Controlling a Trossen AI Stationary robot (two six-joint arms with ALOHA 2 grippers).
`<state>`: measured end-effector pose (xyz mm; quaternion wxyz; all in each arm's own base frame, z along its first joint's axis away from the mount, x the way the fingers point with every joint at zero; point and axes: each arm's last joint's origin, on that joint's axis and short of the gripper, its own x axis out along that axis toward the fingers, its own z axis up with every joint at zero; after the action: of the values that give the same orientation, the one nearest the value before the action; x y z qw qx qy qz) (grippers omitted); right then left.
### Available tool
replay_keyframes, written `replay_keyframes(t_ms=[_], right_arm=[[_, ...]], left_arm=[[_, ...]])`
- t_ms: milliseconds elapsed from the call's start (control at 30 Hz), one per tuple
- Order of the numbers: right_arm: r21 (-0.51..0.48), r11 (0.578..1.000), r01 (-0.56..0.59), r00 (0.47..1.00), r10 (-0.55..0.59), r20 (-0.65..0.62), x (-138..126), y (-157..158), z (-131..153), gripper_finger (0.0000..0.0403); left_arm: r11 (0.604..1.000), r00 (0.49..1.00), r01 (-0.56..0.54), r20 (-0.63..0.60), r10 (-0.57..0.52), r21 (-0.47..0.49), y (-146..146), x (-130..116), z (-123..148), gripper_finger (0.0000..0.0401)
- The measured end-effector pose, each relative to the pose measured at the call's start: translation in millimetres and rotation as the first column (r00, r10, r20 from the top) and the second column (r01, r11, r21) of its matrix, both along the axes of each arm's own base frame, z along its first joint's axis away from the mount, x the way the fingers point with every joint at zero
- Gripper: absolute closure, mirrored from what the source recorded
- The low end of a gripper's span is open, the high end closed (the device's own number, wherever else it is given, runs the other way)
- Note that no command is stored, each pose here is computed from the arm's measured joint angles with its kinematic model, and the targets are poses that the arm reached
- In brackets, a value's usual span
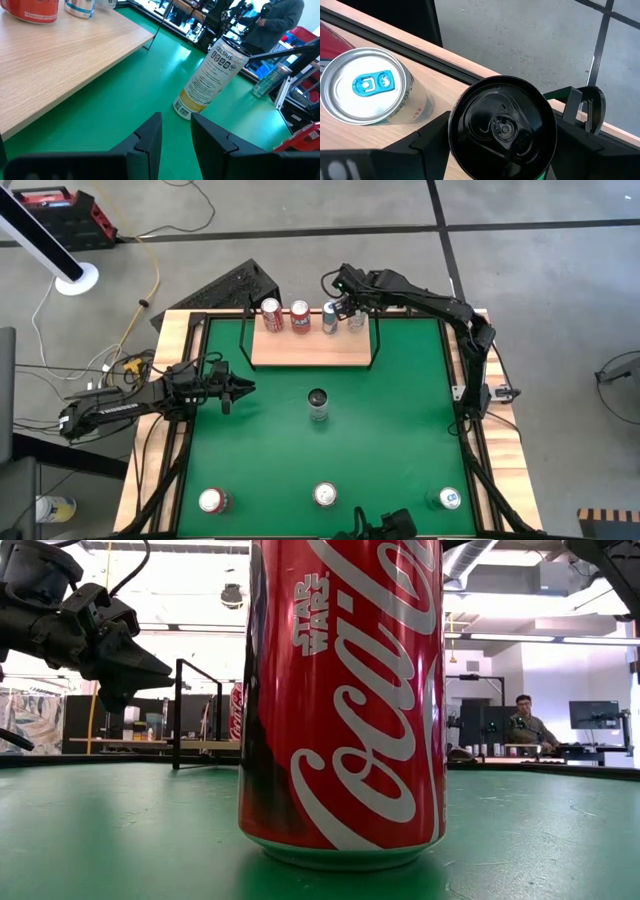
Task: Place canned beverage on shelf
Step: Put the top white-yellow soda can on the shelf
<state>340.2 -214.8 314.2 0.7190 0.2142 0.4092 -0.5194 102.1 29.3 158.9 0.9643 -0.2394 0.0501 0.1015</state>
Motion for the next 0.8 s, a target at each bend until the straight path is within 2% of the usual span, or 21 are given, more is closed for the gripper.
replay_keyframes(t_ms=[433, 800], right_arm=[[0.031, 0.999, 0.013, 1.0, -0.014, 0.018, -3.5, -7.4, -1.9, 0.0114], [0.039, 0.999, 0.011, 1.0, -0.012, 0.013, -1.7, -5.4, -17.4, 0.0114]], left_arm=[[1.0, 1.0, 0.0, 0.0, 0.0, 0.0, 0.0, 0.0, 0.0, 0.0313], [1.0, 1.0, 0.0, 0.0, 0.0, 0.0, 0.0, 0.0, 0.0, 0.0313]])
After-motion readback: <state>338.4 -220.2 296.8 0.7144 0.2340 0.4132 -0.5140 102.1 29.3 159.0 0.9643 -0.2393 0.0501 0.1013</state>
